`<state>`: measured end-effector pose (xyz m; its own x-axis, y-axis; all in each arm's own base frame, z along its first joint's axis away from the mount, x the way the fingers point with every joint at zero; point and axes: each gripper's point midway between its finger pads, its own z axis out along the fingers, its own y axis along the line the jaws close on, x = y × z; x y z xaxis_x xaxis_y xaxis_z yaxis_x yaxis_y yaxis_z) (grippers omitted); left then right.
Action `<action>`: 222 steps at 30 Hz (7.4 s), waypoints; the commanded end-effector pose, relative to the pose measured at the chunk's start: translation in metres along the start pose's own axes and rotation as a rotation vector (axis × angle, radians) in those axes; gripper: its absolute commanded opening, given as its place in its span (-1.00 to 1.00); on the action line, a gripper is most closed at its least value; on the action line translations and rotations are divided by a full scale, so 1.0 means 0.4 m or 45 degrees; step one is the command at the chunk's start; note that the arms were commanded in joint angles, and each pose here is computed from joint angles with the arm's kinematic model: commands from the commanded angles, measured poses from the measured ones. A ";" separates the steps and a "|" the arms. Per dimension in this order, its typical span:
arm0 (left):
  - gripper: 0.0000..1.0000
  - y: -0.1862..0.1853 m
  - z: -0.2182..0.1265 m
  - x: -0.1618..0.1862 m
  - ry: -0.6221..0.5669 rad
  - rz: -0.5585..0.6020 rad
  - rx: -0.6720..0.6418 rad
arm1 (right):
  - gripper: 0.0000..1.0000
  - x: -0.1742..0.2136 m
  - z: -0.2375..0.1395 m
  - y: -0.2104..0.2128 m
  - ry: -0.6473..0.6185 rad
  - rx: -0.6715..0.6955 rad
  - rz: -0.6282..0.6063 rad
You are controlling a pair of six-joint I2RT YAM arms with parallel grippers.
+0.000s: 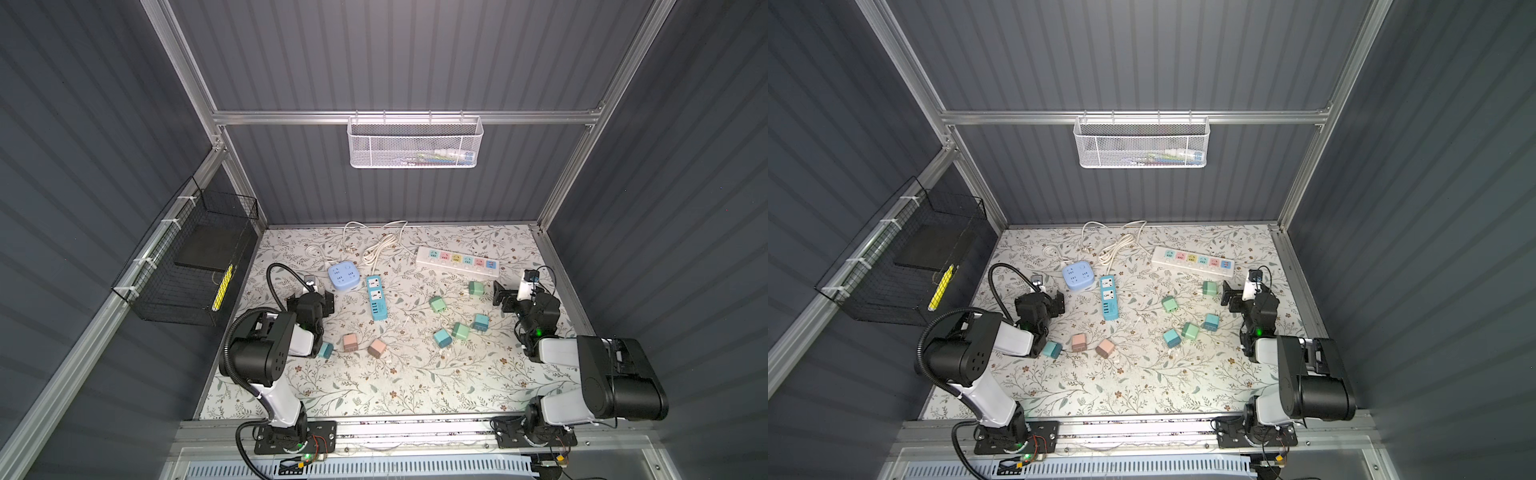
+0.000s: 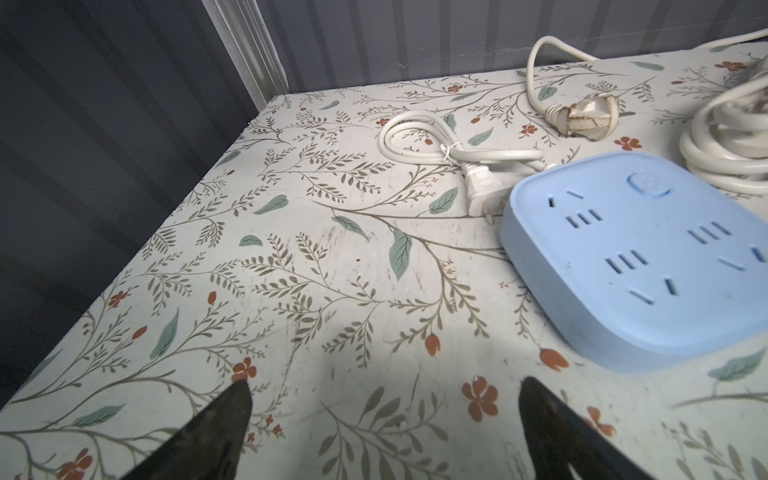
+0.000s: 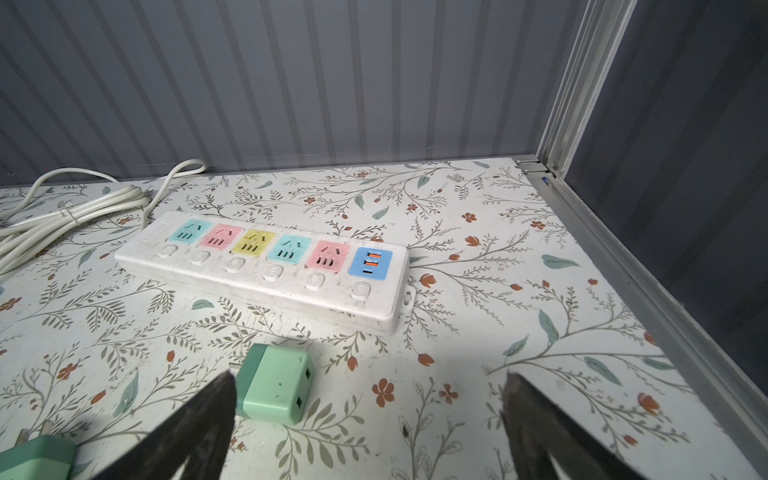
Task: Insert the plug
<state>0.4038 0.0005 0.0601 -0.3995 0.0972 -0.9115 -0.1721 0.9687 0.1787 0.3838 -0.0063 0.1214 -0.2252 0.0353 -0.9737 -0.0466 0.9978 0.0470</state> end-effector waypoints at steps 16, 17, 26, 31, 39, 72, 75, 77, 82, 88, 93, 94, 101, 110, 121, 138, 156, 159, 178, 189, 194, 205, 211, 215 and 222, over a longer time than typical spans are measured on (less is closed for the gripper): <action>1.00 0.035 -0.032 -0.091 -0.082 -0.055 -0.061 | 0.98 -0.027 0.004 -0.045 0.027 0.158 0.034; 1.00 0.036 -0.046 -0.118 -0.084 -0.047 -0.055 | 0.98 -0.040 0.005 -0.045 0.062 0.181 0.027; 1.00 0.098 -0.201 -0.429 -0.129 -0.845 0.007 | 0.98 -0.361 0.020 0.044 0.286 0.221 0.201; 1.00 0.068 -0.220 -0.391 0.091 -1.121 0.056 | 0.81 -0.364 0.129 0.091 0.477 -0.069 0.471; 1.00 -0.094 -0.210 -0.351 0.258 -1.125 0.478 | 0.64 -0.218 0.332 0.070 0.866 -0.024 0.422; 0.85 -0.220 -0.243 -0.380 0.521 -0.835 0.807 | 0.65 0.137 0.384 0.223 1.337 -0.252 0.657; 0.82 -0.221 -0.249 -0.383 0.527 -0.845 0.816 | 0.63 0.145 0.345 0.244 1.365 -0.263 0.649; 0.80 -0.222 -0.253 -0.382 0.532 -0.857 0.822 | 0.63 0.146 0.313 0.274 1.357 -0.278 0.629; 0.76 -0.229 -0.262 -0.376 0.545 -0.888 0.840 | 0.68 0.160 0.221 0.374 1.357 -0.337 0.600; 0.73 -0.289 -0.306 -0.346 0.609 -0.817 0.916 | 0.72 0.166 0.135 0.468 1.329 -0.360 0.585; 0.72 -0.360 -0.346 -0.290 0.645 -0.497 0.828 | 0.71 0.089 0.113 0.431 1.222 -0.286 0.503; 0.68 -0.367 -0.348 -0.276 0.666 -0.468 0.818 | 0.71 0.076 0.103 0.429 1.216 -0.292 0.486; 0.59 -0.481 -0.402 -0.147 0.752 -0.020 0.753 | 0.58 0.046 0.005 0.352 1.141 -0.164 0.349; 0.43 -0.660 -0.347 -0.087 0.804 0.195 0.779 | 0.45 0.102 -0.108 0.324 1.106 -0.118 0.375; 0.01 -0.756 -0.198 -0.127 0.747 0.284 0.604 | 0.27 0.084 -0.132 0.323 1.070 -0.147 0.361; -0.14 -0.804 -0.215 -0.018 0.843 0.377 0.733 | 0.28 0.076 -0.181 0.318 1.030 -0.179 0.370; -0.24 -0.773 -0.275 0.067 0.903 0.452 0.737 | 0.31 0.059 -0.199 0.308 0.999 -0.170 0.358; -0.24 -0.763 -0.300 0.060 0.896 0.441 0.754 | 0.32 0.042 -0.188 0.305 0.965 -0.160 0.356; -0.34 -0.697 -0.452 0.124 0.979 0.520 0.783 | 0.40 0.000 -0.175 0.294 0.943 -0.160 0.318; 0.00 -0.686 -0.391 -0.030 0.749 0.582 0.694 | 0.43 -0.015 -0.163 0.293 0.923 -0.147 0.326; 0.09 -0.782 -0.377 -0.077 0.790 0.469 0.786 | 0.47 0.006 -0.163 0.293 0.948 -0.143 0.337; 0.37 -0.837 -0.400 0.018 0.959 0.487 0.832 | 0.58 0.021 -0.162 0.288 0.944 -0.139 0.325; 0.38 -0.853 -0.368 0.048 0.959 0.523 0.796 | 0.58 0.035 -0.163 0.292 0.957 -0.148 0.335; 0.32 -0.843 -0.341 0.055 0.934 0.563 0.729 | 0.59 0.041 -0.168 0.293 0.960 -0.153 0.342; 0.06 -0.819 -0.318 0.077 0.959 0.561 0.713 | 0.57 0.032 -0.174 0.298 0.948 -0.173 0.348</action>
<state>0.3317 -0.3524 0.0275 -0.8142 0.4800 -0.3267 0.4930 0.8687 0.0477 0.3101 0.1092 0.1299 -0.8345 0.1790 -0.5212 -0.0007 0.9455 0.3257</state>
